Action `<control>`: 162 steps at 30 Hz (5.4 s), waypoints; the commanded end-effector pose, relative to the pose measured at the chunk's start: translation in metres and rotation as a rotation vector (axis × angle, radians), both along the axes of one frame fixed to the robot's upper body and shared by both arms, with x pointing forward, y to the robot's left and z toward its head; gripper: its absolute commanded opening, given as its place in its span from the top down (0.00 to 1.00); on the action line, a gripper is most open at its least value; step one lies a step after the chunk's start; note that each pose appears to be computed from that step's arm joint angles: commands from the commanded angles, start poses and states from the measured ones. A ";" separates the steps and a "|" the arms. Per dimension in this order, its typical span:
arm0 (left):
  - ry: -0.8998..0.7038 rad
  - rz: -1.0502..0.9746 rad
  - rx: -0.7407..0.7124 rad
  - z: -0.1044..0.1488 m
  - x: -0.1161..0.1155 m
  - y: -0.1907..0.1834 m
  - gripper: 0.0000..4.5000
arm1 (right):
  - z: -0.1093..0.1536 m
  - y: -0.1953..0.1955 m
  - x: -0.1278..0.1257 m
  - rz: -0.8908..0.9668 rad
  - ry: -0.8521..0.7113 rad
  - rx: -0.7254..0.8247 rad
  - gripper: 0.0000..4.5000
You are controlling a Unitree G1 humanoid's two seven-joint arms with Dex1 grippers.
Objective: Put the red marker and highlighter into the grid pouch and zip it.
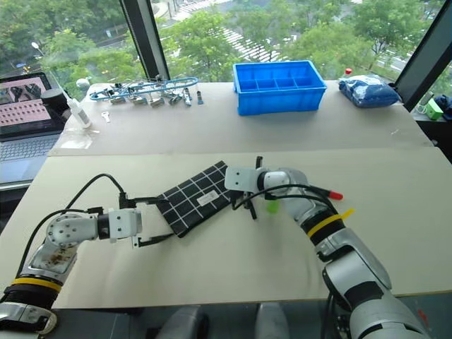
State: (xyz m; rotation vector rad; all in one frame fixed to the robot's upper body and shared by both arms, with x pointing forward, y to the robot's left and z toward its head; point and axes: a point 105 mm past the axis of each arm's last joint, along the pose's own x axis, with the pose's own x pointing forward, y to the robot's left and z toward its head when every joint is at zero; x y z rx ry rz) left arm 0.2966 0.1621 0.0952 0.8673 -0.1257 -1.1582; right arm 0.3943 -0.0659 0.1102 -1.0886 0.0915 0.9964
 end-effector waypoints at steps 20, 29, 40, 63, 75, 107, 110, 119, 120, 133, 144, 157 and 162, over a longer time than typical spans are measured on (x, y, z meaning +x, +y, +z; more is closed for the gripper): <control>-0.151 -0.093 0.008 -0.001 0.015 -0.030 0.75 | -0.022 -0.007 -0.006 -0.046 0.103 0.036 1.00; -0.095 -0.009 -0.036 0.010 0.010 -0.026 1.00 | -0.013 -0.007 -0.001 -0.088 0.109 0.108 0.93; -0.040 0.179 -0.422 0.052 0.015 -0.011 1.00 | 0.132 -0.077 -0.001 -0.191 0.304 0.829 0.22; -0.024 0.141 -0.491 0.061 0.017 -0.028 1.00 | 0.051 -0.031 0.020 -0.313 0.267 0.518 0.22; -0.016 0.146 -0.495 0.058 0.016 -0.032 1.00 | 0.051 -0.009 0.013 -0.223 0.328 0.556 0.81; -0.007 0.124 -0.508 0.059 0.017 -0.038 1.00 | 0.052 0.049 -0.078 0.200 0.559 0.415 0.99; -0.007 0.122 -0.508 0.059 0.018 -0.039 1.00 | 0.048 0.055 -0.081 0.209 0.573 0.390 0.99; -0.010 0.127 -0.512 0.060 0.019 -0.039 1.00 | 0.070 0.078 -0.090 0.250 0.710 0.563 0.99; -0.010 0.128 -0.512 0.059 0.019 -0.039 1.00 | 0.073 0.078 -0.090 0.246 0.718 0.583 0.99; -0.012 0.125 -0.535 0.061 0.019 -0.040 1.00 | 0.096 -0.007 -0.044 0.016 0.498 0.620 0.44; 0.007 0.110 -0.550 0.060 0.014 -0.041 1.00 | 0.086 -0.187 -0.027 -0.321 0.257 0.299 0.44; 0.018 0.111 -0.547 0.060 0.012 -0.038 1.00 | 0.049 -0.205 -0.013 -0.384 0.349 0.281 0.44; 0.019 0.119 -0.544 0.060 0.012 -0.035 1.00 | 0.033 -0.203 -0.016 -0.375 0.403 0.226 0.44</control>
